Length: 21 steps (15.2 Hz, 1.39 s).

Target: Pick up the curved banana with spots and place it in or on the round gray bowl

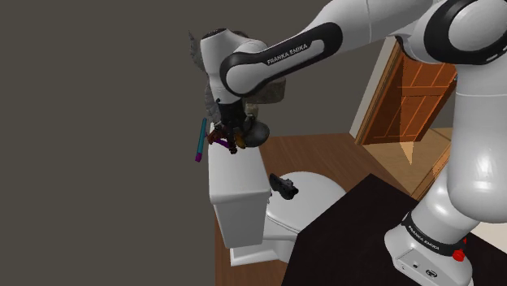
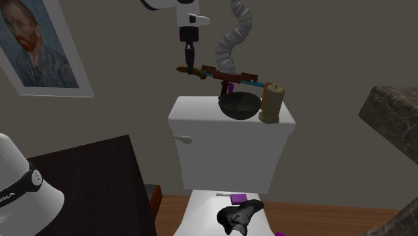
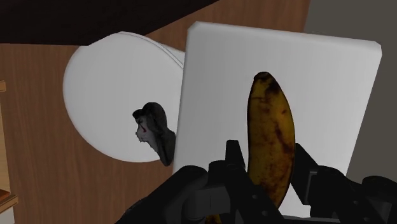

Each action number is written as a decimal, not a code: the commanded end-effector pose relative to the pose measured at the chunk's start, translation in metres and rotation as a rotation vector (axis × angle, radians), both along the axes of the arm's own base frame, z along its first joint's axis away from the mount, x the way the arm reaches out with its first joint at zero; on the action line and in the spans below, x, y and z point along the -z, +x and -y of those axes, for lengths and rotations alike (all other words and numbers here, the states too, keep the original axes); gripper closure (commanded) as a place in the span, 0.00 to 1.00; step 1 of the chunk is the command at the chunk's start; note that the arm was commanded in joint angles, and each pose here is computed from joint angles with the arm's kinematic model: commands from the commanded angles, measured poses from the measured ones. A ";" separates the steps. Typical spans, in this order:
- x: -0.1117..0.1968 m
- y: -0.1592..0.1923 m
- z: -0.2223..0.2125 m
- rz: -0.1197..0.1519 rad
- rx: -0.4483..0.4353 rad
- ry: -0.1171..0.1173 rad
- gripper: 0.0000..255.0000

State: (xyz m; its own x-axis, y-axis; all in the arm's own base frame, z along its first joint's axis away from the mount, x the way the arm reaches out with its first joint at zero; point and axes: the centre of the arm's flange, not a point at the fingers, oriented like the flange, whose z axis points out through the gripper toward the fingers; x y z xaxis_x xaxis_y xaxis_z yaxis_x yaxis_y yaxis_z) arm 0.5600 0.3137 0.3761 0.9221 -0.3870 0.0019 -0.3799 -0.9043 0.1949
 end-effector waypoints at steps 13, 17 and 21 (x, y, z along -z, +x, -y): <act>-0.004 0.127 0.133 0.000 0.000 0.000 1.00; 0.006 0.146 0.152 0.000 0.000 0.000 1.00; 0.027 0.146 0.152 0.000 0.000 0.000 1.00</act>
State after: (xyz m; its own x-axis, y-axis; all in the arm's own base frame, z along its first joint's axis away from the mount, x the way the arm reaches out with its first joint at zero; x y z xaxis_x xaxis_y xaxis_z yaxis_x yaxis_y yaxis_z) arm 0.7054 0.1616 0.3540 0.9221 -0.3870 0.0010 -0.3797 -0.9042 0.1956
